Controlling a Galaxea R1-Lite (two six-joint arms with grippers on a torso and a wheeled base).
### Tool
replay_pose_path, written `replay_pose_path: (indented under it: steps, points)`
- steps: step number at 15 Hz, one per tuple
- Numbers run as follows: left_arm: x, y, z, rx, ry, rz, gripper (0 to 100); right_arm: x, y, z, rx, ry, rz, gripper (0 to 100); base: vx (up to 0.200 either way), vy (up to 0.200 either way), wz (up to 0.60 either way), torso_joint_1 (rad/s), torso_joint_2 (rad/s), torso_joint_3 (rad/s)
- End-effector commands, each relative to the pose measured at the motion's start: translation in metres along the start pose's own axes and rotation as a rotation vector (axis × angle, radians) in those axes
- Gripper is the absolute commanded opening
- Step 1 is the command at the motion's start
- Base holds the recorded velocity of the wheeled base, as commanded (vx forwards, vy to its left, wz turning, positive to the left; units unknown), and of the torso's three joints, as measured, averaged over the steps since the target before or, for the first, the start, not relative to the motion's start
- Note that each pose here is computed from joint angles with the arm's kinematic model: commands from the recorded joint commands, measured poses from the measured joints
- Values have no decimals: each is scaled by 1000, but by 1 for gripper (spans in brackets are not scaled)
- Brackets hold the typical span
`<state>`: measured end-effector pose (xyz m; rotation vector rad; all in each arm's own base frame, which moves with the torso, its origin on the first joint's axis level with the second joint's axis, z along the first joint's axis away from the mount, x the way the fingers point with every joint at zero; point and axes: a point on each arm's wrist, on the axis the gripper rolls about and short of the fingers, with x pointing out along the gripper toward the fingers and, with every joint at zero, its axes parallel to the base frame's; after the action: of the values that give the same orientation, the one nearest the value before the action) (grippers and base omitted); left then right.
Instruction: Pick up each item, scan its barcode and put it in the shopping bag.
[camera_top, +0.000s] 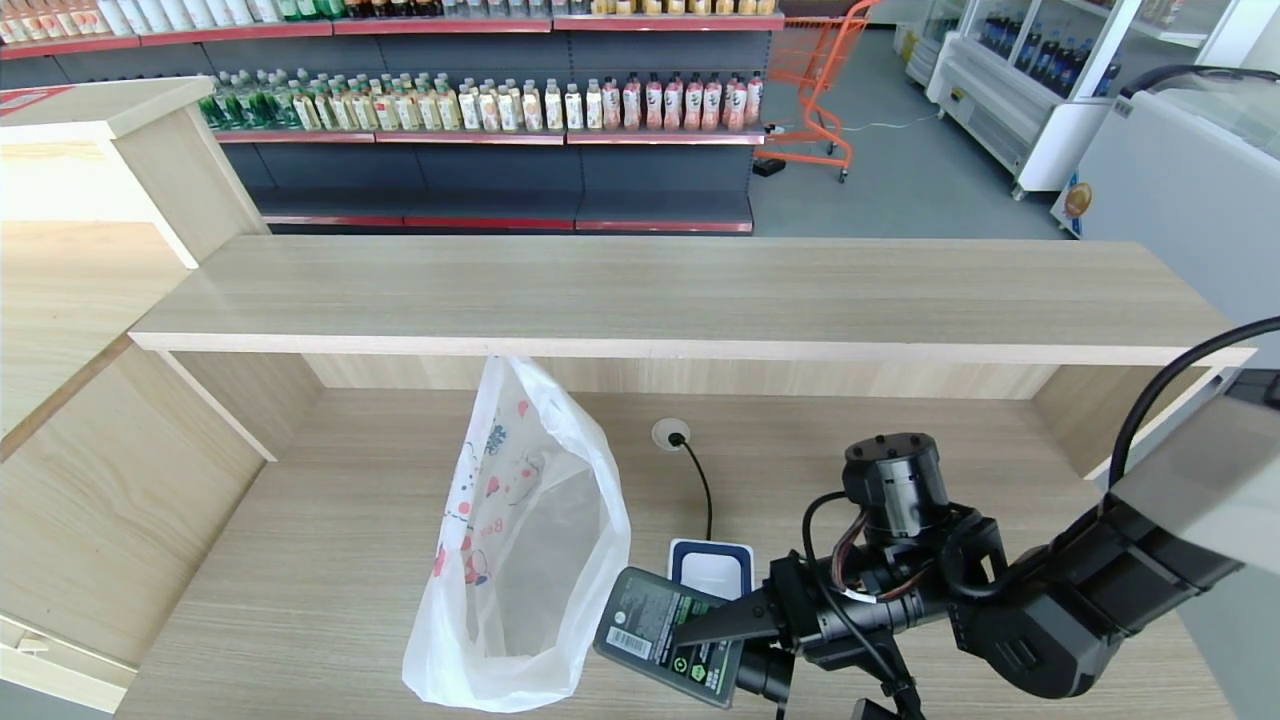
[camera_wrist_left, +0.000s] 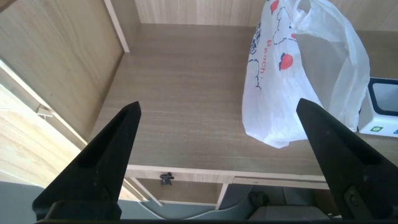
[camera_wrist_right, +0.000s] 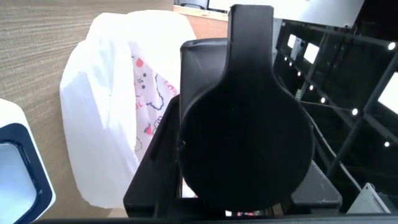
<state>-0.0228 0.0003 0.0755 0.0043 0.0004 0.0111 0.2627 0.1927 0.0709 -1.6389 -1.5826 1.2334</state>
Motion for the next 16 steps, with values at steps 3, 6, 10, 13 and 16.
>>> replay_pose_path:
  steps: [3,6,10,13,16]
  points:
    - [0,0,0,0,0,1,100,5,5,0,6,-11,-1,0,0,0,0,0,0,0]
    - [0,0,0,-1,0,1,100,5,5,0,8,-10,1,0,0,0,0,0,0,0]
    - [0,0,0,0,0,0,100,-7,-11,-4,52,23,-8,0,0,0,0,0,0,0]
    - [0,0,0,-1,0,3,100,-45,-61,-9,425,119,-72,0,0,0,0,0,0,0]
    - [0,0,0,0,0,0,100,-122,-110,4,863,343,-190,0,0,0,0,0,0,0]
